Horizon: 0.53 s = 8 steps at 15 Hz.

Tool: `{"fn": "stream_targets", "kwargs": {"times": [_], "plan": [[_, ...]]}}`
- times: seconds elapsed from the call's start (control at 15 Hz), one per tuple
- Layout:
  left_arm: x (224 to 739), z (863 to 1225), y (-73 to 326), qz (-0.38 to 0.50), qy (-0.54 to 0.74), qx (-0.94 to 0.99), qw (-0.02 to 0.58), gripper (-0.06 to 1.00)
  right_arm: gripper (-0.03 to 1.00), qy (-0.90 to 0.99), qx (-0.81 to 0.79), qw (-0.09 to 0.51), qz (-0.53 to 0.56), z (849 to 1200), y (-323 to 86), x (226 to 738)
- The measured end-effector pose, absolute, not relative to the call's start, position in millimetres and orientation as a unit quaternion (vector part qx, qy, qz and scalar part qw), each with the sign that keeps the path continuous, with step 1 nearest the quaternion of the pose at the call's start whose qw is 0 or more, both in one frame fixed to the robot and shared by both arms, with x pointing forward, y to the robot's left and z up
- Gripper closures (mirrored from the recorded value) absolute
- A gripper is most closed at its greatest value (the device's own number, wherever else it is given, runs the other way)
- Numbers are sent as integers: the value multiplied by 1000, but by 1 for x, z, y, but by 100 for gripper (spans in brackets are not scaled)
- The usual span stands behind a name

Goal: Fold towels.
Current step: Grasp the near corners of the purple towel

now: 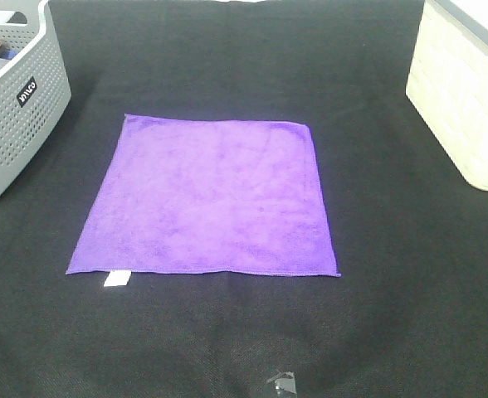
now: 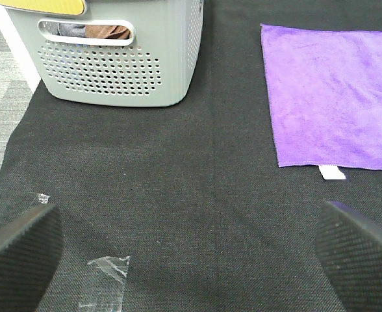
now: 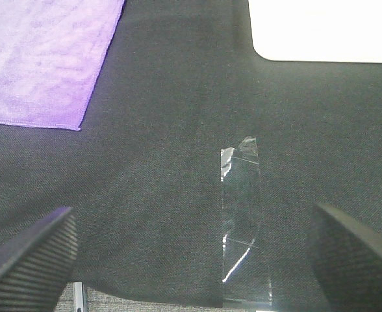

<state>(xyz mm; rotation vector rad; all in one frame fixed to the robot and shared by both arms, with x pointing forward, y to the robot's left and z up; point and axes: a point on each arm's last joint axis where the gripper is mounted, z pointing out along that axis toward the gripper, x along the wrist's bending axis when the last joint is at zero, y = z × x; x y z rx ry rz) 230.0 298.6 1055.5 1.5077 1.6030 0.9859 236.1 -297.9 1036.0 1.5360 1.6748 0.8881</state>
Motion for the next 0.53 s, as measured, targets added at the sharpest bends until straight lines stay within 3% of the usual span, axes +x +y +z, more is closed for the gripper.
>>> {"fn": "stream_targets", "kwargs": {"times": [0.53], "plan": [[234,1057,299,367,630,592,343,-4,7,619,599,338,380,1051,-295,236]]}}
